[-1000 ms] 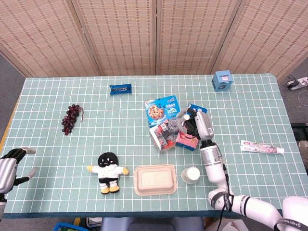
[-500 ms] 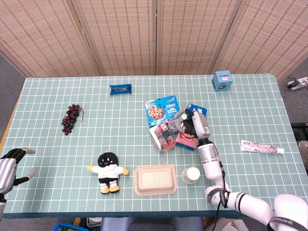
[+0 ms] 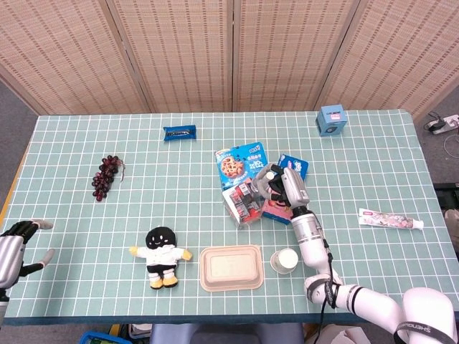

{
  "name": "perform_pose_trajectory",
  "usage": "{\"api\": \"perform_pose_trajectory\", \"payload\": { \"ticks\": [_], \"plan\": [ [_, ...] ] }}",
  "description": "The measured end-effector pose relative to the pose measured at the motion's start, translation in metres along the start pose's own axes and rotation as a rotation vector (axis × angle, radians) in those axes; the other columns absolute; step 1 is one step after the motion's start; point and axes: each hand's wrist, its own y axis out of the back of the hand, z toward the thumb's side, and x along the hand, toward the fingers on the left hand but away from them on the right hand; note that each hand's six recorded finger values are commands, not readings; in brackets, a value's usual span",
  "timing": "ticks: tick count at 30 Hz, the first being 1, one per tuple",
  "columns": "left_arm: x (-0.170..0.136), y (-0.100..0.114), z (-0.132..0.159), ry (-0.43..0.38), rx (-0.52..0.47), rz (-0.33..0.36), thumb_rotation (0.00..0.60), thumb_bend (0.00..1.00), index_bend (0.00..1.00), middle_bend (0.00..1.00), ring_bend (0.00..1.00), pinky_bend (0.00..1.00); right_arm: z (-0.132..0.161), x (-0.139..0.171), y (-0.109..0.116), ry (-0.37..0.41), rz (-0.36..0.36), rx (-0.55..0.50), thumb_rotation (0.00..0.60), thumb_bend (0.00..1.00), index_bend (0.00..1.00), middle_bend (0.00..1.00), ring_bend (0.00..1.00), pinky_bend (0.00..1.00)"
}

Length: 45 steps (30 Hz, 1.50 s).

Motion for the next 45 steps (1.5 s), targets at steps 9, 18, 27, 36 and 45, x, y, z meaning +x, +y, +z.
{"api": "perform_pose_trajectory", "payload": {
  "ticks": [9,18,27,36,45],
  "plan": [
    [0.000,-0.001,0.000,-0.001,0.004,-0.002,0.600,0.30,0.42,0.34,0.28,0.44,0.001,0.000,-0.001,0.011,0.008,0.002,0.600,0.26,0.42,1.00,1.00,1.00],
    [0.000,-0.001,0.000,-0.001,0.004,-0.003,0.600,0.30,0.42,0.34,0.28,0.44,0.005,0.004,0.002,0.033,0.007,0.031,0.600,0.09,0.27,1.00,1.00,1.00],
    [0.000,-0.002,0.000,-0.001,0.007,-0.006,0.600,0.30,0.42,0.34,0.28,0.44,0.023,0.021,0.019,0.111,-0.017,0.125,0.600,0.05,0.24,1.00,1.00,1.00],
    [0.000,-0.003,0.001,0.000,0.018,-0.010,0.600,0.30,0.42,0.34,0.28,0.44,0.035,0.059,0.061,0.172,-0.119,0.294,0.600,0.11,0.23,1.00,1.00,1.00],
    [0.000,-0.006,0.003,-0.004,0.031,-0.015,0.600,0.30,0.42,0.34,0.28,0.44,0.024,0.111,0.105,0.132,-0.228,0.487,0.600,0.24,0.25,1.00,1.00,1.00]
  ]
}}
